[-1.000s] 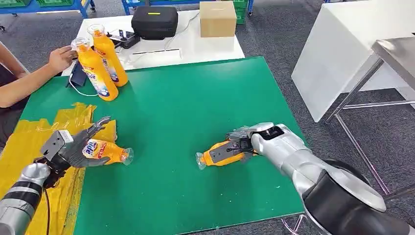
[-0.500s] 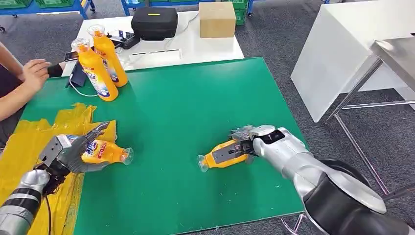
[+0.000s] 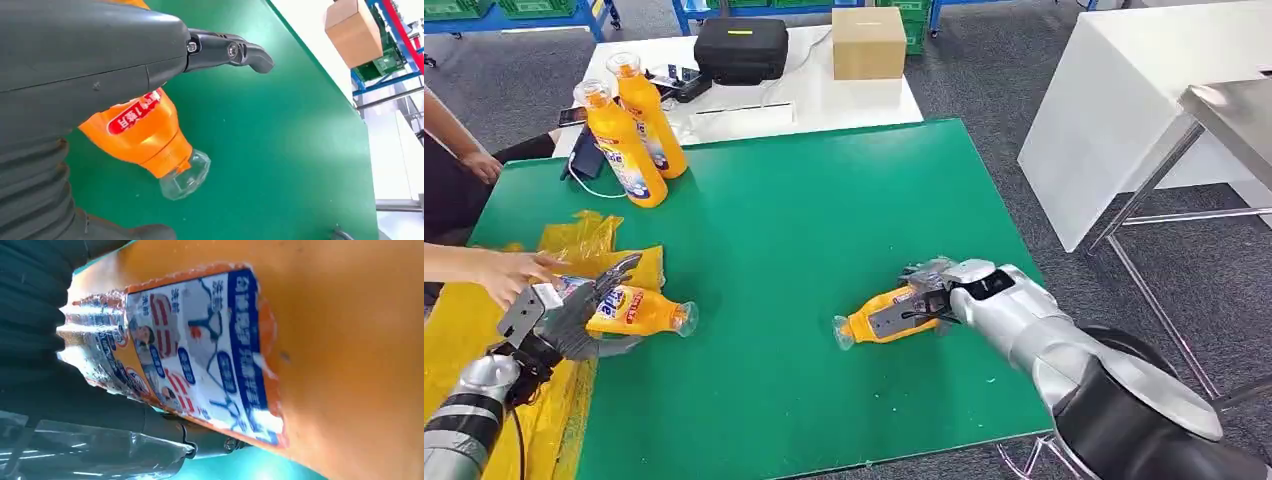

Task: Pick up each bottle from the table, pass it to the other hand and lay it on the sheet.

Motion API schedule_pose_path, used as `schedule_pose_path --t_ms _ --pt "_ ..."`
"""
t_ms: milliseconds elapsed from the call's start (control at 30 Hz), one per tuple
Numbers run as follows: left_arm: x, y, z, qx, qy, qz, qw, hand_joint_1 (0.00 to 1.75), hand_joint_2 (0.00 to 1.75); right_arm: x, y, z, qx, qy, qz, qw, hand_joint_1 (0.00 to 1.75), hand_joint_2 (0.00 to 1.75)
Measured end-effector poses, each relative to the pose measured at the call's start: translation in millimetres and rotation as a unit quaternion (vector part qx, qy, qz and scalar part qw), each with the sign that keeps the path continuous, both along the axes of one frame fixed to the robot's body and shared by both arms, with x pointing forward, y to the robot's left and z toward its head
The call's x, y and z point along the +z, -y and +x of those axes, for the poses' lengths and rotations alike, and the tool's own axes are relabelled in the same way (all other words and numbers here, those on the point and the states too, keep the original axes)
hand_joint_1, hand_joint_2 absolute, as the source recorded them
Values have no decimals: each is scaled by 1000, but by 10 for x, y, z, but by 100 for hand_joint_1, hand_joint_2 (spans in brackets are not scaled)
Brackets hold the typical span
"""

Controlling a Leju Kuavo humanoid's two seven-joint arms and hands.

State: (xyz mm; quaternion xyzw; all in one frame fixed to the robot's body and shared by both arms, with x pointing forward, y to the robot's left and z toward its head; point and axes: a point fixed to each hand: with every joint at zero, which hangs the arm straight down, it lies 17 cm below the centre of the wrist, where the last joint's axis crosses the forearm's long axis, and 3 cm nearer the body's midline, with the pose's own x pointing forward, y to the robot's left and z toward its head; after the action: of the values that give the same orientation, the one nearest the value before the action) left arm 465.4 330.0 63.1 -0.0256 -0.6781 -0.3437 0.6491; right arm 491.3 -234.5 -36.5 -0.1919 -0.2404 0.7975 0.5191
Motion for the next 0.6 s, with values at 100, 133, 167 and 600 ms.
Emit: schedule_pose_path --t_ms 100,133,167,600 --pt "-5 -20 -9 2 0 1 1000 0 175 -34 86 -21 -3 -3 -5 1000 0 175" --pt "0 -23 -8 2 1 0 1000 0 175 -45 95 -31 -4 -4 -5 1000 0 175" --pt "3 -23 -9 2 1 0 1000 0 175 -49 111 -34 -4 -4 -6 1000 0 175" --pt "6 -39 -31 2 0 -1 1000 0 175 -123 220 -71 -9 0 -7 1000 0 175"
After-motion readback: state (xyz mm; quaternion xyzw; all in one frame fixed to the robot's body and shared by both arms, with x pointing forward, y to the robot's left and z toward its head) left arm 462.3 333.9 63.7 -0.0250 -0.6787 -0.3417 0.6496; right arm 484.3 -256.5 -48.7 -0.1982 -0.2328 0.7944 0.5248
